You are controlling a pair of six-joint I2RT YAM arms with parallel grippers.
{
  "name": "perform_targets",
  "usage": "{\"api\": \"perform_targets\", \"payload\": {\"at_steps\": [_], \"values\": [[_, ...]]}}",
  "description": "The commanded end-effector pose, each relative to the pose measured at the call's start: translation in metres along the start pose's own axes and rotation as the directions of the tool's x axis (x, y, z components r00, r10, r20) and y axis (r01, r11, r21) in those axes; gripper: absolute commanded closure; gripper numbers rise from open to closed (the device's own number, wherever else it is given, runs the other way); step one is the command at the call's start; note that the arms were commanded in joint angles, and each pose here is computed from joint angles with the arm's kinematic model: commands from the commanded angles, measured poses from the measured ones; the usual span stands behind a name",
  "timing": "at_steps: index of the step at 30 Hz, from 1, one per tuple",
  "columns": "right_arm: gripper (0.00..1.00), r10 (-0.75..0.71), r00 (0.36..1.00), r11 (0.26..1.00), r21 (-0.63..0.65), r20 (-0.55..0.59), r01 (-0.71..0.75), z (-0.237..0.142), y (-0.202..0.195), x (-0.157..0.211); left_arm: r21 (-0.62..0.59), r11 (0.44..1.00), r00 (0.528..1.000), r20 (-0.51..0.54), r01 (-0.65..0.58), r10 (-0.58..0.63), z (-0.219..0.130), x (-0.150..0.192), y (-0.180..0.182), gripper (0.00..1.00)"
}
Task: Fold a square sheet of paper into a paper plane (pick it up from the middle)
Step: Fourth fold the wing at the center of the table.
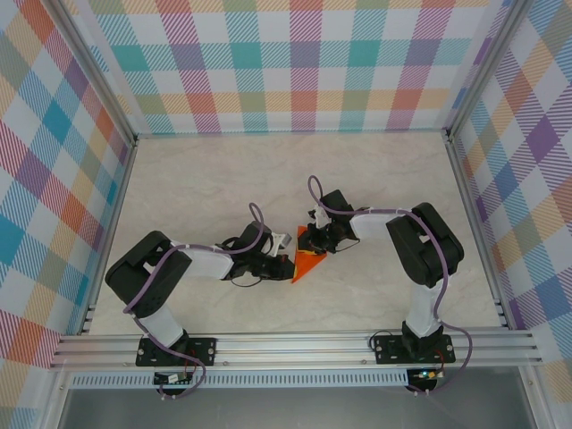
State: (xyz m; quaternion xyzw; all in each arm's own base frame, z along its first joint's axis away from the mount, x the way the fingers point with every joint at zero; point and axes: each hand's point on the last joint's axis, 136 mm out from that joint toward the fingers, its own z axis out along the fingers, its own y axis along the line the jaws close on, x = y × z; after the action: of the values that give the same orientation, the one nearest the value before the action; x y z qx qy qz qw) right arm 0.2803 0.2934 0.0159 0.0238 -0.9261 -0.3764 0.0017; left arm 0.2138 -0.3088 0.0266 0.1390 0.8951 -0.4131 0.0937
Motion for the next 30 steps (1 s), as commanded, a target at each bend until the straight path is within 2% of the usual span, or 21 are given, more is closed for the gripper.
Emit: {"api": "perform_targets", "payload": {"at_steps": [1, 13, 19, 23, 30], "values": [[0.83, 0.094, 0.993, 0.986, 0.143, -0.07, -0.083, 0.016, -0.05, 0.029, 0.024, 0.999, 0.992, -0.121, -0.044, 0.047, 0.008, 0.03, -0.002, 1.0], [0.84, 0.109, 0.992, 0.978, 0.185, -0.067, -0.095, 0.017, -0.063, 0.035, 0.0, 0.998, 0.971, -0.23, -0.063, 0.061, 0.016, 0.06, 0.006, 1.0], [0.84, 0.117, 0.991, 0.973, 0.207, -0.07, -0.1, 0.017, -0.071, 0.04, -0.006, 0.999, 0.978, -0.206, -0.035, 0.033, 0.011, 0.059, 0.005, 0.99], [0.84, 0.12, 0.99, 0.97, 0.22, -0.071, -0.101, 0.018, -0.076, 0.042, 0.028, 1.0, 0.981, -0.195, -0.002, 0.008, 0.007, 0.059, -0.005, 0.94], [0.84, 0.122, 0.99, 0.969, 0.226, -0.073, -0.102, 0.018, -0.079, 0.045, 0.012, 0.999, 0.978, -0.205, 0.04, -0.036, 0.001, 0.068, -0.002, 0.95]]}}
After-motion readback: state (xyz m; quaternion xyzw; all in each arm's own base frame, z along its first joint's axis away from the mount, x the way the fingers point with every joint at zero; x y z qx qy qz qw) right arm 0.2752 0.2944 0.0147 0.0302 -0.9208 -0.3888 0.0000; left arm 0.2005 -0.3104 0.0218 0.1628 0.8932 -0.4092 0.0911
